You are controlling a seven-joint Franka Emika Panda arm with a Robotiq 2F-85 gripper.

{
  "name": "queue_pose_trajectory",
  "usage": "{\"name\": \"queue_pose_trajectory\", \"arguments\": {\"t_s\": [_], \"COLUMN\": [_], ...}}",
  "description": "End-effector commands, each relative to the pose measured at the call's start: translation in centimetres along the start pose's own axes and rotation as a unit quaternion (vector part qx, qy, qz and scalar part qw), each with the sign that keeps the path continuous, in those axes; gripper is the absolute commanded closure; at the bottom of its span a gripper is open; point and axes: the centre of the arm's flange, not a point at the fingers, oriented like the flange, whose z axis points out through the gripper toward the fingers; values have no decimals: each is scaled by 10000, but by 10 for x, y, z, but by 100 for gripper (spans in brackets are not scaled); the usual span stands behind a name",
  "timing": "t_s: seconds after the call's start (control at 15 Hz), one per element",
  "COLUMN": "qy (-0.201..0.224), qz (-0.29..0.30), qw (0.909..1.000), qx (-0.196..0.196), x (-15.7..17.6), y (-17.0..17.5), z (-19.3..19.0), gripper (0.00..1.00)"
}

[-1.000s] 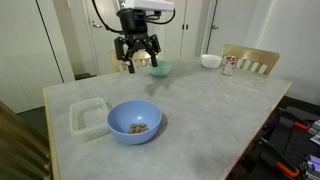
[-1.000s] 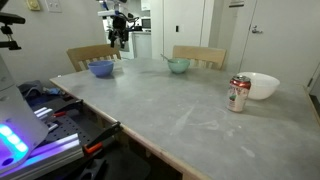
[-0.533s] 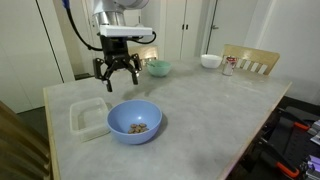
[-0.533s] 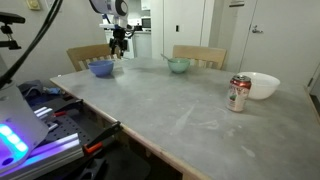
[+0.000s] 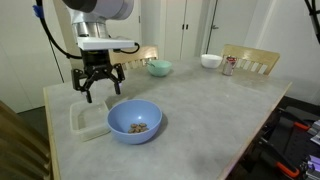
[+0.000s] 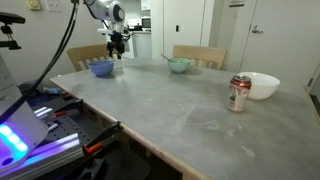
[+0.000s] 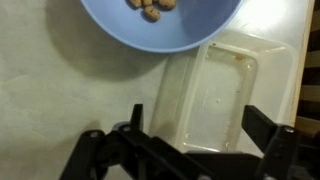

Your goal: Move the clear lunchbox to the center

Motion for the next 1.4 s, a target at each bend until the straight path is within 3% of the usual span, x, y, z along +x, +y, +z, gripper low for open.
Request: {"name": "queue_pose_trajectory", "arguments": {"t_s": [0.0, 0.47, 0.53, 0.6, 0.73, 1.33], "qy": [38, 151, 133, 120, 101, 28], "qz": [-24, 22, 13, -11, -39, -216], "qw": [10000, 9998, 9999, 9999, 9999, 9997], "qx": [38, 95, 89, 86, 87, 62], "x": [28, 33, 33, 33, 32, 27], "y": [-13, 3, 3, 2, 2, 7], "z": [3, 16, 19, 21, 24, 36], "gripper": [0, 0, 6, 27, 32, 96]}}
